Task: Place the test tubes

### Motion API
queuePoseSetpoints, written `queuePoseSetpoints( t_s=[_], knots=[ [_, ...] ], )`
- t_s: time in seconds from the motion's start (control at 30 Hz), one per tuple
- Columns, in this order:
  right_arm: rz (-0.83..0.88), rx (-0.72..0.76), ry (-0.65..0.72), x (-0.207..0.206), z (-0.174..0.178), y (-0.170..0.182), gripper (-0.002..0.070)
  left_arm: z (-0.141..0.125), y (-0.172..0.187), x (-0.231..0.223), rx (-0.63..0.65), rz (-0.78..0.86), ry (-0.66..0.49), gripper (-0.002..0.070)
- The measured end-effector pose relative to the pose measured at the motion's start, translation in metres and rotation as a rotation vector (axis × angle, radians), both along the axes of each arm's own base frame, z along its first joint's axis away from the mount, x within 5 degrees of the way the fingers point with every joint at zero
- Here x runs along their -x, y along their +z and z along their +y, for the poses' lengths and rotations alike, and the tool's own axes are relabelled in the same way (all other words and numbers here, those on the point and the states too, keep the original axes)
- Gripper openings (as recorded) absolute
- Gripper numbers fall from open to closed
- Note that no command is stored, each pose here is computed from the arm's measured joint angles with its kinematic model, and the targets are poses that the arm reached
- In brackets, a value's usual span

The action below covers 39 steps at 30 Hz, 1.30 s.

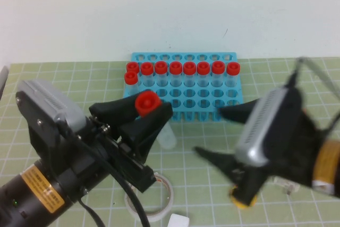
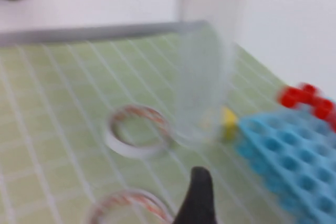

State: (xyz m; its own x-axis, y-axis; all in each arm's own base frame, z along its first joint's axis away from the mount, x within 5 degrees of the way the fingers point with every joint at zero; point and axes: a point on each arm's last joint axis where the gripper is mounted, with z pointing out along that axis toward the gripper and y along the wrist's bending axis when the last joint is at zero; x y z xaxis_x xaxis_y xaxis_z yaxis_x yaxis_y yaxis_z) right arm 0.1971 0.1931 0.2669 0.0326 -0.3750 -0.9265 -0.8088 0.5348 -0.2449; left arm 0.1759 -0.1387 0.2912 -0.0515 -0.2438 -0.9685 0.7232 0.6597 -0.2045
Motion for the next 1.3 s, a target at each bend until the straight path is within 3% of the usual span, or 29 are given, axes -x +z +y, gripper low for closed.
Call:
queuePoseSetpoints(
  t_s=[0.17,0.3,0.4,0.5,0.67,0.8,1.1,1.3],
  knots=[
    [-0.026,0.096,-0.17,0.019,-0.039,0.032,0.054,0.001,0.006,-0.006,0.022,0.013,0.046,0.026],
    [-0.044,0.111,-0.294,0.041,-0.074,0.056,0.0338,-0.009,0.021,-0.021,-0.034,-0.028,0.057,0.026],
    [-0.063,0.098,-0.362,0.06,-0.097,0.07,0.0121,-0.022,0.028,-0.037,-0.085,-0.076,0.038,0.026],
    [-0.05,0.081,-0.431,0.077,-0.119,0.078,0.0035,-0.033,0.03,-0.053,-0.134,-0.118,0.038,0.0259],
    [0.067,0.163,-0.524,0.102,-0.15,0.071,0.0004,-0.048,0.023,-0.081,-0.206,-0.153,0.084,0.0259],
    [0.081,0.232,-0.421,0.127,-0.162,0.068,0.0,-0.049,0.005,-0.101,-0.249,-0.121,0.176,0.0259],
    [0.112,0.145,-0.265,0.174,-0.181,0.064,-0.0001,-0.015,-0.037,-0.155,-0.192,0.074,0.367,0.0259],
    [0.087,0.079,-0.234,0.188,-0.189,0.064,-0.0001,-0.009,-0.052,-0.188,-0.258,0.044,0.329,0.0259]
  ],
)
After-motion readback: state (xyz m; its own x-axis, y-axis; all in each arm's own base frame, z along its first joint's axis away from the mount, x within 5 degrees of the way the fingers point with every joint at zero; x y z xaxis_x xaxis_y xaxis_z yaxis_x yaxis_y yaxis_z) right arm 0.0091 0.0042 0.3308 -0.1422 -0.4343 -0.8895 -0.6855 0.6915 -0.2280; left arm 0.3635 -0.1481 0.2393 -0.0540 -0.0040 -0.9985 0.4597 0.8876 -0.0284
